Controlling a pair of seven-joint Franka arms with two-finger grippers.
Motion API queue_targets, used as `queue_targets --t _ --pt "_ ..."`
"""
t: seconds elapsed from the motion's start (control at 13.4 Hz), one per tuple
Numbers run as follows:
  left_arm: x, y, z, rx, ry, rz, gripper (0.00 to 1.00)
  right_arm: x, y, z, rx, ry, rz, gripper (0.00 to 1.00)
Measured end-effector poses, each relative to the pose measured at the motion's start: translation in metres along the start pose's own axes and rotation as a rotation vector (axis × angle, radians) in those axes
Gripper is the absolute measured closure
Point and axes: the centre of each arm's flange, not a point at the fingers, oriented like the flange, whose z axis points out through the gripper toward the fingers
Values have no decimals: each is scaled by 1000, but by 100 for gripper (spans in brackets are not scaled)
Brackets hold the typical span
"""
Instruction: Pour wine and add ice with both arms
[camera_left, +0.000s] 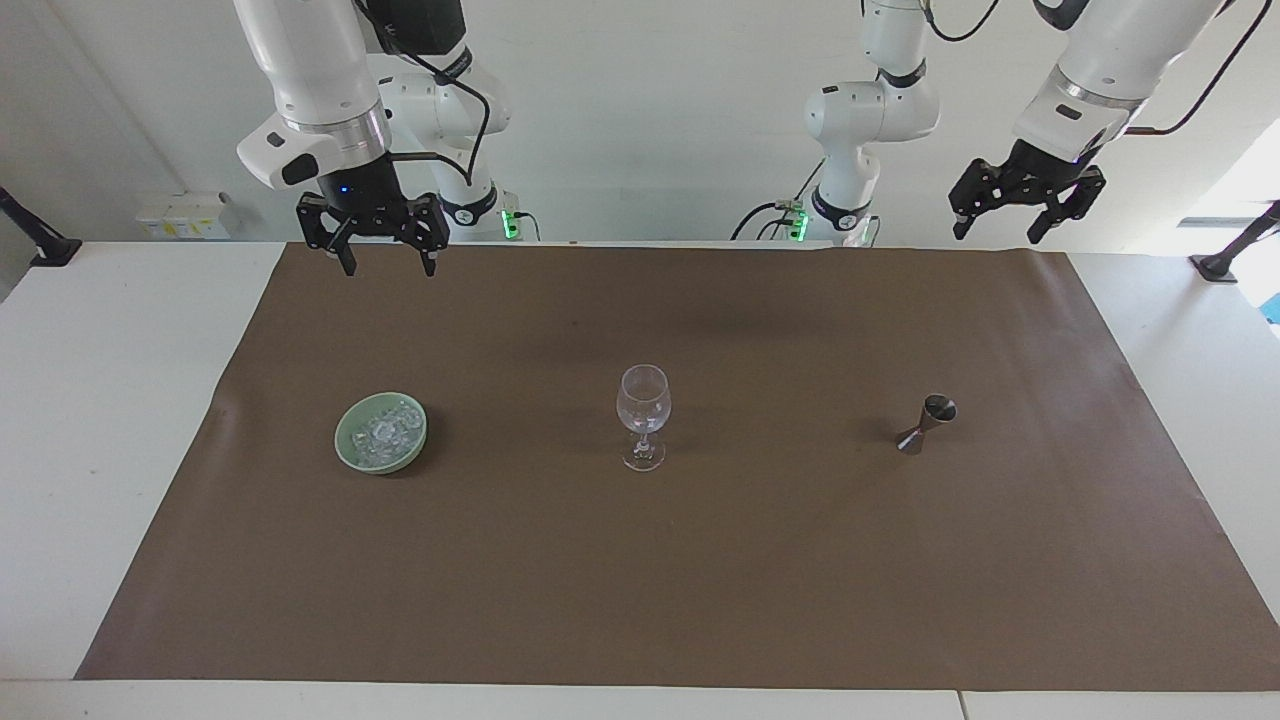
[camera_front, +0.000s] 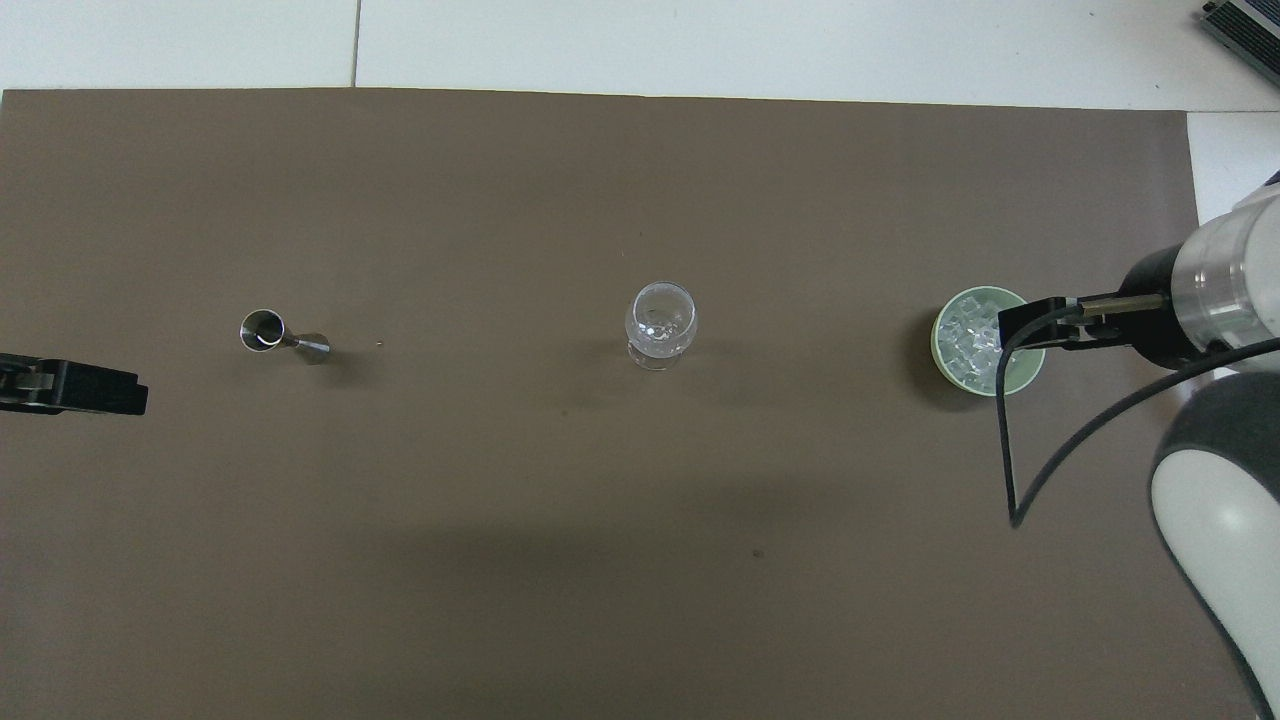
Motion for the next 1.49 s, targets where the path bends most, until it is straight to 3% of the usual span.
queue_targets --t 0.6,0.89,1.04,1.19,1.49 --pt "-7 1 -2 2 13 0 0 0 0 0 0 0 0 0" --pt "-13 -1 33 11 116 -7 0 0 0 0 0 0 0 0" --pt "-20 -1 45 11 122 -36 0 0 0 0 0 0 0 0" --pt "-22 -1 51 -6 114 -138 0 0 0 0 0 0 0 0" --pt "-17 -9 71 -109 57 -471 0 0 0 0 0 0 0 0"
